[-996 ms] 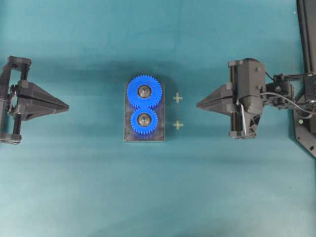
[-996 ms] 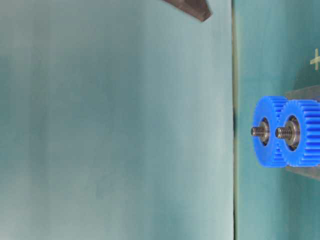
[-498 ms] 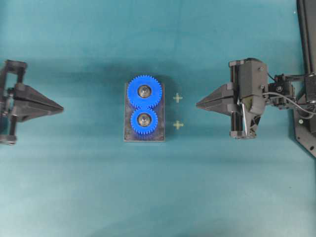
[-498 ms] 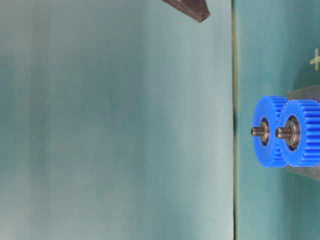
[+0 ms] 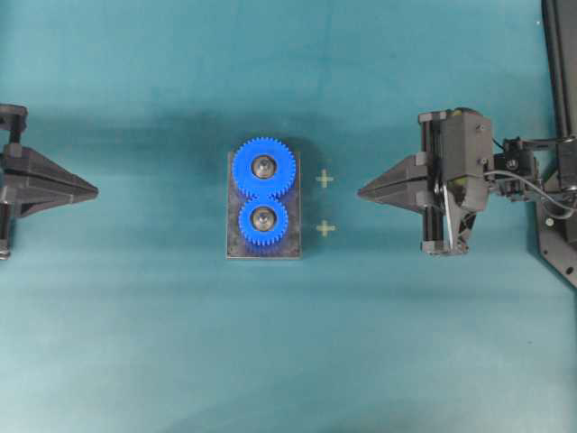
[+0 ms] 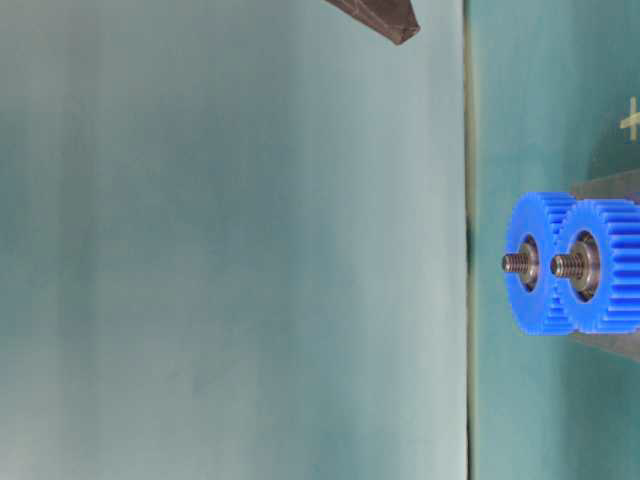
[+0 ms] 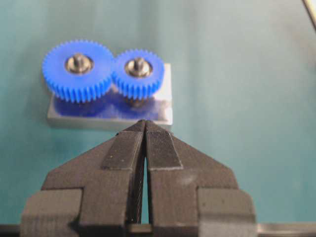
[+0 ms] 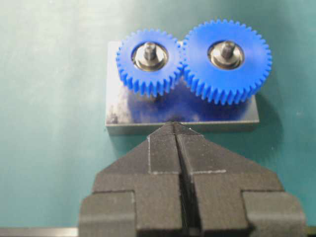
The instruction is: Insert the washer onto the shaft.
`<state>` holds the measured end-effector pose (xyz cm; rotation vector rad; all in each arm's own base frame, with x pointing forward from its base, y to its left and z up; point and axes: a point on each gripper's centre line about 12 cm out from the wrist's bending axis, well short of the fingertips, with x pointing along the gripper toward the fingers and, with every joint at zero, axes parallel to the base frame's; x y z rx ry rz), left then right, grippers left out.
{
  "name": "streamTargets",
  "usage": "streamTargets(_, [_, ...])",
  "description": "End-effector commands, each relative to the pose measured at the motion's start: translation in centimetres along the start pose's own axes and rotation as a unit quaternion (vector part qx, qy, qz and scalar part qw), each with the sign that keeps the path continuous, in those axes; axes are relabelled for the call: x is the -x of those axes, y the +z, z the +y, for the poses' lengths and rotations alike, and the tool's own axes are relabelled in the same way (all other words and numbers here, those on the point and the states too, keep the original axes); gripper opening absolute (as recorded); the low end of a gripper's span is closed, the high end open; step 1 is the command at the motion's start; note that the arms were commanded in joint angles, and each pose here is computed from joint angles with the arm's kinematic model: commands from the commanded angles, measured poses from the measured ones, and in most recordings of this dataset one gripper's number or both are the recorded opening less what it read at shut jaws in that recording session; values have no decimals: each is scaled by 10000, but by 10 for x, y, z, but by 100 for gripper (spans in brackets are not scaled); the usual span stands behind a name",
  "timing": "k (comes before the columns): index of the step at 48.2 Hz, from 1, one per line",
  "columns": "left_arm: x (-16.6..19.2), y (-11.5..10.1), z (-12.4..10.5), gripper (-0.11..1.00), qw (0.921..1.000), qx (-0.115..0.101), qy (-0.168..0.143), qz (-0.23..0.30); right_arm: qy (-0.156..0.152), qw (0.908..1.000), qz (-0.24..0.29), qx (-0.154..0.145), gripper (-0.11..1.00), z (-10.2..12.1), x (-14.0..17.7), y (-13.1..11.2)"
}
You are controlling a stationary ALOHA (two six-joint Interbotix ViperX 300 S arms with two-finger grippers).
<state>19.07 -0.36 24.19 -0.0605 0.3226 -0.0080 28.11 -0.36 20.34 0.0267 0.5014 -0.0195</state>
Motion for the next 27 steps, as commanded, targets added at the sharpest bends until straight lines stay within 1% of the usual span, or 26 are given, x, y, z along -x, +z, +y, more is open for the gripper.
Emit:
streamTargets(1, [-3, 7, 0, 0, 10000, -5, 7, -24, 17, 9998, -214, -54, 1, 1, 3, 7])
streamTargets(9, [-3, 5, 0, 0, 10000, -5, 5, -31, 13, 9999, -130, -62, 1, 1, 3, -4])
streamTargets(16, [-1, 1, 0, 0, 9999, -59, 0, -115, 42, 9999, -98, -66, 1, 2, 4, -13])
streamTargets(23, [2, -4, 0, 0, 9997, -67, -11, -245, 4, 9997, -176, -157, 1, 0, 5, -13])
streamTargets(27, [4, -5, 0, 0, 9996, -67, -13, -276, 5, 9997, -184, -149, 1, 0, 5, -12])
